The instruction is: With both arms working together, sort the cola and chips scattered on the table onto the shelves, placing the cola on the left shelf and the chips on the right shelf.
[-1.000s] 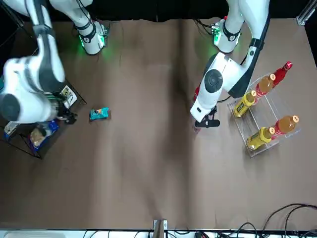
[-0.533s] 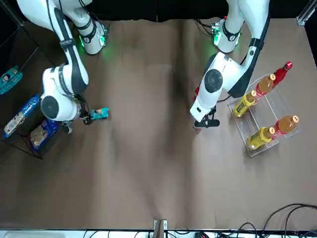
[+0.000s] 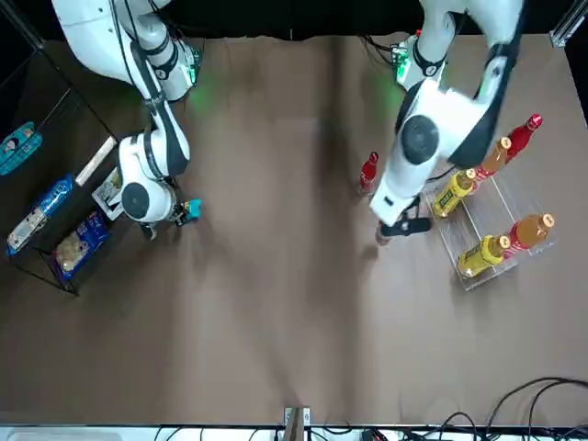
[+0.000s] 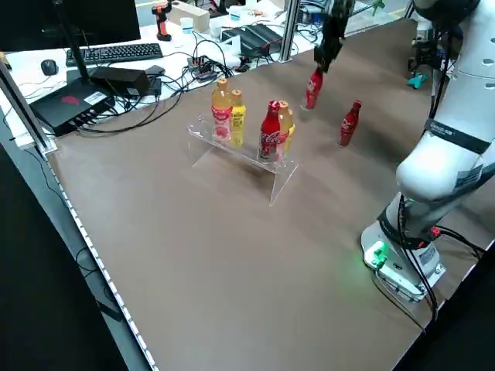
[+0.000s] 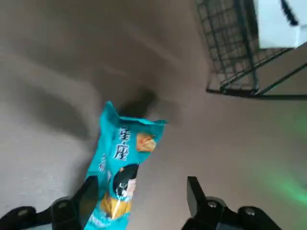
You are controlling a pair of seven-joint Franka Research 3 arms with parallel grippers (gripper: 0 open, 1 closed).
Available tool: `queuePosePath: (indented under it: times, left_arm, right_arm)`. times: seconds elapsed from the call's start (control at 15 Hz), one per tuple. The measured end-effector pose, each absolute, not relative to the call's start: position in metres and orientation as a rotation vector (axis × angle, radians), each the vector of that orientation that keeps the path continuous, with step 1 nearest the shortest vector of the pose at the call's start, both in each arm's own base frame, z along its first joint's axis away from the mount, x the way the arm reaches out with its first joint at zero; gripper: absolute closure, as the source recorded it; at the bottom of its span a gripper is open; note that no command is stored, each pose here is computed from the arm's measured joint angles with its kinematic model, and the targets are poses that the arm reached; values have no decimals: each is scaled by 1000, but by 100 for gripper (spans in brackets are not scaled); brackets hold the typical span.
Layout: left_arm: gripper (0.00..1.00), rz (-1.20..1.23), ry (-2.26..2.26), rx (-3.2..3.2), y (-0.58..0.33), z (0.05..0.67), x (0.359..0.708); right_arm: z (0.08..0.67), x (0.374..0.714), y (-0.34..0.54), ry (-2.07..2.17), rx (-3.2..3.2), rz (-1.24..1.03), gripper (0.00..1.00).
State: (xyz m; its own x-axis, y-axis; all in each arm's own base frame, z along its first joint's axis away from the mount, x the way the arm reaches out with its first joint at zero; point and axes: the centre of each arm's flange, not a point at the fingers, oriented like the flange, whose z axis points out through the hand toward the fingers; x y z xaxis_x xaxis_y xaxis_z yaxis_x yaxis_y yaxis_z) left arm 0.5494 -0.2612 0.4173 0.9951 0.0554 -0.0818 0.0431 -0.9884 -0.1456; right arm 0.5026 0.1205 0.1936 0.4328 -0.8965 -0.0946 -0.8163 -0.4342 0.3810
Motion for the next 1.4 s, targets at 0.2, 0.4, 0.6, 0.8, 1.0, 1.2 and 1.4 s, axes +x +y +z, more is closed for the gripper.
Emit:
queuePosePath:
  times: [0.2, 0.4, 0.6, 0.8, 1.0, 1.2, 1.4]
  left_arm:
    - [68, 191, 35, -2962, -219, 487, 553]
    - [68, 227, 147, -2957, -152, 528, 553]
    - [68, 288, 231, -2957, -80, 547, 551]
    - [68, 329, 298, -2966, -23, 547, 548]
    - [68, 352, 348, -2978, 21, 545, 545]
    - [68, 345, 354, -2975, 55, 542, 544]
    - [68, 309, 368, -2962, 69, 523, 536]
  right_arm:
    - [175, 499, 129, -1499, 2386, -399, 23]
    - [177, 508, 123, -1545, 2375, -372, 49]
    - [199, 537, 107, -1616, 2376, -311, 70]
    - [248, 576, 86, -1673, 2335, -295, 82]
    - [320, 604, 76, -1684, 2282, -339, 90]
    - [425, 616, 66, -1643, 2253, -412, 93]
    - [503, 603, 31, -1531, 2287, -514, 93]
